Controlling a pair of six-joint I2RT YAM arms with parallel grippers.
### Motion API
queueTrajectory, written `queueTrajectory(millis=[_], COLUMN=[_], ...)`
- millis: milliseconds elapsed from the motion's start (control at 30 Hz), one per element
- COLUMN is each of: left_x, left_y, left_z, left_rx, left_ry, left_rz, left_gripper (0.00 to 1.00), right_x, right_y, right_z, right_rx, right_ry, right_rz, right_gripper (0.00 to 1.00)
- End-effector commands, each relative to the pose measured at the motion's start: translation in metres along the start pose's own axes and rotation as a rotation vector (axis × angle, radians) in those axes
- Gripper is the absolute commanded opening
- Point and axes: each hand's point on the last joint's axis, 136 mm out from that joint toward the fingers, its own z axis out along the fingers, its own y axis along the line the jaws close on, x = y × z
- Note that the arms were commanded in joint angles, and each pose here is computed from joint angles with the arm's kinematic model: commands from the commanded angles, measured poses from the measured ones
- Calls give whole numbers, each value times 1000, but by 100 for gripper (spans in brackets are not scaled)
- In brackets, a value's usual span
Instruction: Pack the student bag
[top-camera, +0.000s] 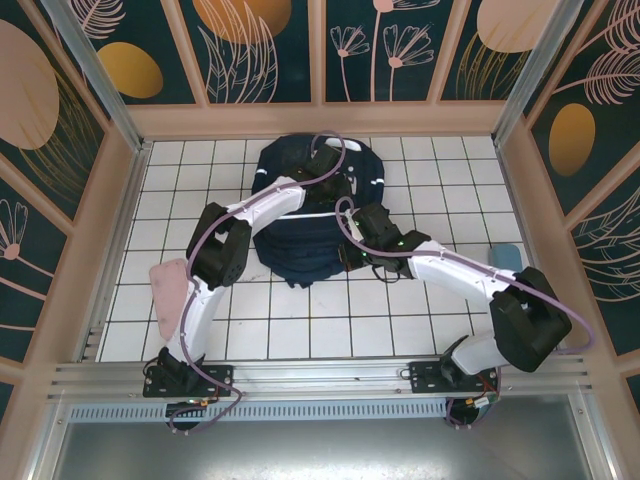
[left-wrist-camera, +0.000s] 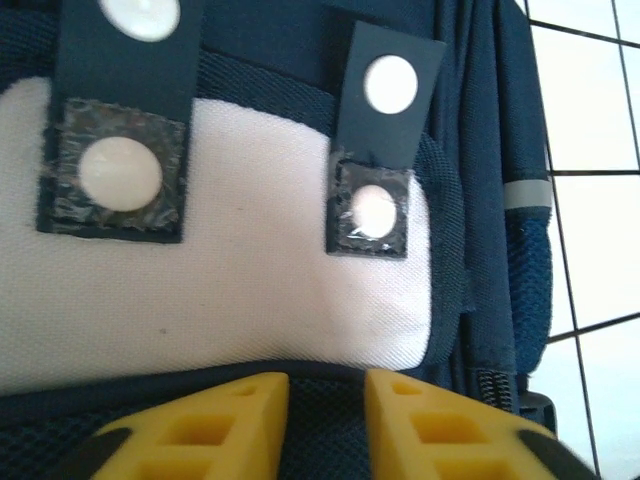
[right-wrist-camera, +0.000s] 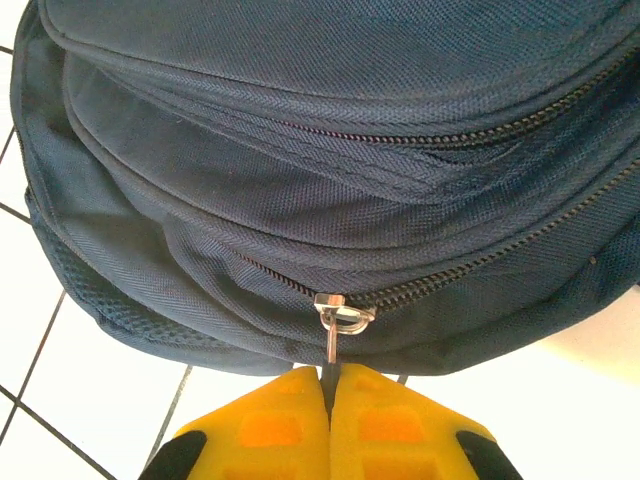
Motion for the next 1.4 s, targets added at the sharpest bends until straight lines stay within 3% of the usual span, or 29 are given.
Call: queueTrajectory(millis=[0,133,233,600,867,1367], left_x=[1,-20,-24,52,97,118], left_y=[0,-30,-30,24,32,27], left_z=[-5,-53,-87,-155,-149,-116], left_rx=[20,111,103,49,149,139], left_ry=[10,-43,-82,20,115,140], left_rz=[38,122,175,670,818,1000], left_gripper=[37,49,54,67,65,59], right_x=[6,-9,-17,-15,-28,-39], right_y=[27,20,20,-10,-39,-55], right_z=[-24,-44,-51,-44,-45,-45], right_rx=[-107,-120,-153,-105,-63,-42], right_ry=[-7,-88,-119,-113,-139,-149], right_rz=[4,33,47,150,238,266], right_gripper=[0,0,0,0,0,0])
